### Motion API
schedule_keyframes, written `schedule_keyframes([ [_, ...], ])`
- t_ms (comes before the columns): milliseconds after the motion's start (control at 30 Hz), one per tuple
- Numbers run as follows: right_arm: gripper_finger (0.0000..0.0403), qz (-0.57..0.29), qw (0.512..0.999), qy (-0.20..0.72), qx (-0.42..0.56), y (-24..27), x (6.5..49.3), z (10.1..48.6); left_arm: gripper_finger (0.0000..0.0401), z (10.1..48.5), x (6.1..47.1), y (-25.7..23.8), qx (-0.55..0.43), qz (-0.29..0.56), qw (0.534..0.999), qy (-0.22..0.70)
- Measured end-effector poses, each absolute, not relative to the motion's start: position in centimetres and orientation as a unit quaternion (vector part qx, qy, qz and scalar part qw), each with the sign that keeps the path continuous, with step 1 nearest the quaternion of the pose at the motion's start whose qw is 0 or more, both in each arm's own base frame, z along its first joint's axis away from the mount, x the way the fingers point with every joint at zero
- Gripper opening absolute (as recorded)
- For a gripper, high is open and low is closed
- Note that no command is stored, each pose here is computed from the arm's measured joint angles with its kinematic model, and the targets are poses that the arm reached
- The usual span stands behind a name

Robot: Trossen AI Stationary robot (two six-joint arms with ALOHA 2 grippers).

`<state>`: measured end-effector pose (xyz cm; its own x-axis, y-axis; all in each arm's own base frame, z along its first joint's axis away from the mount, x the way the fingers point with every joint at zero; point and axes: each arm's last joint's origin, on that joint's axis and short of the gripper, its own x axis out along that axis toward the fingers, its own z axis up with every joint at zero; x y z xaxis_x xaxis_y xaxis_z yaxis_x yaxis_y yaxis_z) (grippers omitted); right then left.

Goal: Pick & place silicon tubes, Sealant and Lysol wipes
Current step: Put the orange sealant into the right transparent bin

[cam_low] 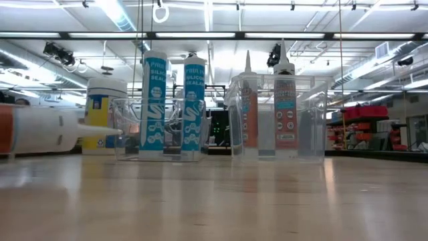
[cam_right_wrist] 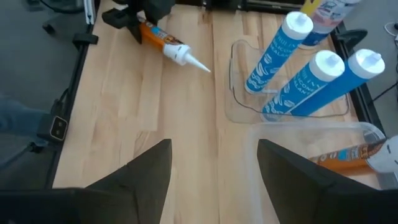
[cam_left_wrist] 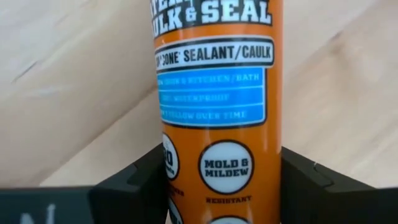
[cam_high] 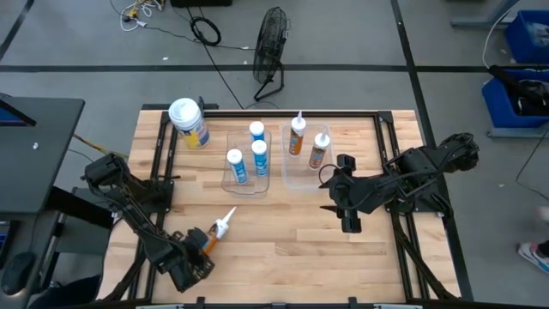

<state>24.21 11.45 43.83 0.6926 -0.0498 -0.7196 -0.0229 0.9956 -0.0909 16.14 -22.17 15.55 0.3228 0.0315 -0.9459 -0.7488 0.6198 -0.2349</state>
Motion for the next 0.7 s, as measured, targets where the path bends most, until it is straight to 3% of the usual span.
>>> schedule_keyframes([
  [700,0.0242,0.038,0.939,0.342,-0.021,12.0,25.0,44.7,0.0216,17.5,22.7,-21.8,-0.314,0.093,0.864,0.382],
])
